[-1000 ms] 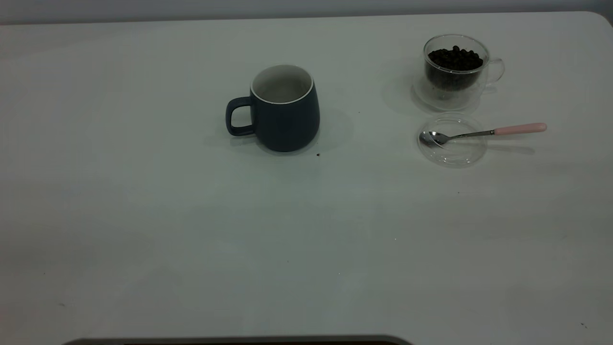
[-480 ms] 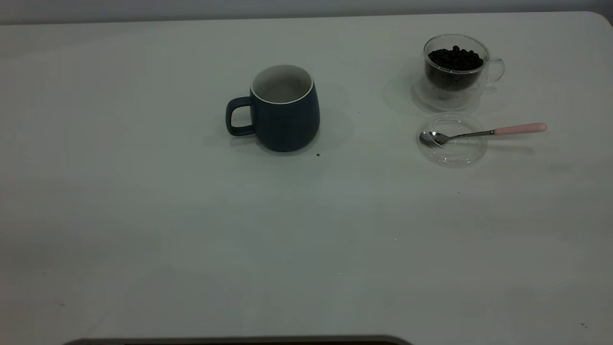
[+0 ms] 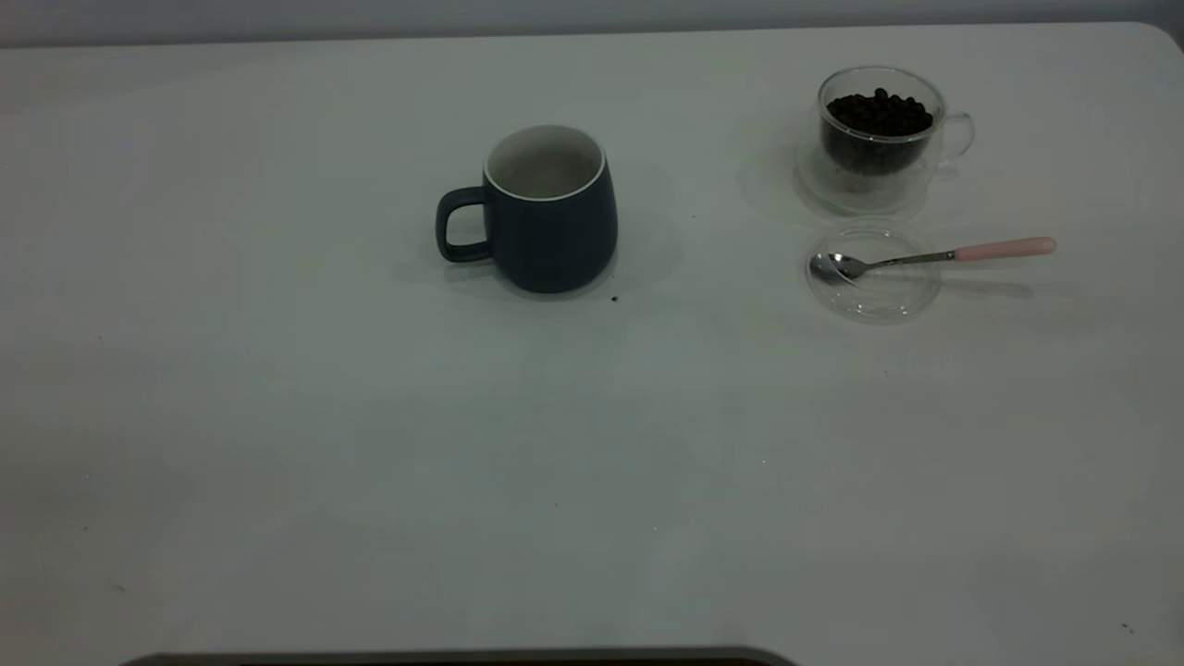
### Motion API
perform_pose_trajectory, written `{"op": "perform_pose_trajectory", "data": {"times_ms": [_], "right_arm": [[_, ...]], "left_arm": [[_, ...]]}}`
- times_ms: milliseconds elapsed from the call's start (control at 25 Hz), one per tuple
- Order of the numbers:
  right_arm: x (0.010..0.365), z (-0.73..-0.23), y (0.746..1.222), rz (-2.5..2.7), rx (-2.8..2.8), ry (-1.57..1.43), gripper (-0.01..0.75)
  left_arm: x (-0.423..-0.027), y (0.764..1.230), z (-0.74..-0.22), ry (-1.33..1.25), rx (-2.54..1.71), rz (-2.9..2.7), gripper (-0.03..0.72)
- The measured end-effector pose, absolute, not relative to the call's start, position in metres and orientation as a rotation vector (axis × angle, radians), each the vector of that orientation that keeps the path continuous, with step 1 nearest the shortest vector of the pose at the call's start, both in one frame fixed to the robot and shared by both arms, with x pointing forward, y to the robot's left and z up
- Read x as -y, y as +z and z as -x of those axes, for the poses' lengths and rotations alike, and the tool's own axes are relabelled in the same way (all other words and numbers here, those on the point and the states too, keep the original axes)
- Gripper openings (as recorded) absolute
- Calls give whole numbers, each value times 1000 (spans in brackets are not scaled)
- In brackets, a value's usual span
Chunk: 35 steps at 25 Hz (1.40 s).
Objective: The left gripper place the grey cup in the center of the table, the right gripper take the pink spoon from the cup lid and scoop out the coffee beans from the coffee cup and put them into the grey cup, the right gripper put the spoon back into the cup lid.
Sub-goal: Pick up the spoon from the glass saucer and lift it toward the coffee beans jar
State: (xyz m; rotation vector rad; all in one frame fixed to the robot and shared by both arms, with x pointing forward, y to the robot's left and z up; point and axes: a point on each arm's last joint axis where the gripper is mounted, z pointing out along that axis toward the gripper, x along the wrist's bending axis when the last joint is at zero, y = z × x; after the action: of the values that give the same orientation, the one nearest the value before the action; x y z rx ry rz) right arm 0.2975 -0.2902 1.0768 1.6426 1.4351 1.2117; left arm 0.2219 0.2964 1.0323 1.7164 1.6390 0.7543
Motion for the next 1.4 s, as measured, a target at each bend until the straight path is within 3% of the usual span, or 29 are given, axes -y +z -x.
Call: {"op": "perform_pose_trajectory", "data": {"times_ms": [280,680,1080,1400], "right_arm": [[281,-389,1089,-1891,-1602,1077,564],[272,-511,1054,-2080,-1871,849,564],[331,-562,996,-2338,-1924,1016,564],[338,-586,915,-2498,-1948,1065,564]], "left_arm": [[-296,1032,-222,755,-1638,-1717,569],[-296,1032,-222,755,-1638,-1717,569],[-296,1032,-222,755,-1638,-1717,569],[-296,1032,-222,754,-1640,-1715,569]]}}
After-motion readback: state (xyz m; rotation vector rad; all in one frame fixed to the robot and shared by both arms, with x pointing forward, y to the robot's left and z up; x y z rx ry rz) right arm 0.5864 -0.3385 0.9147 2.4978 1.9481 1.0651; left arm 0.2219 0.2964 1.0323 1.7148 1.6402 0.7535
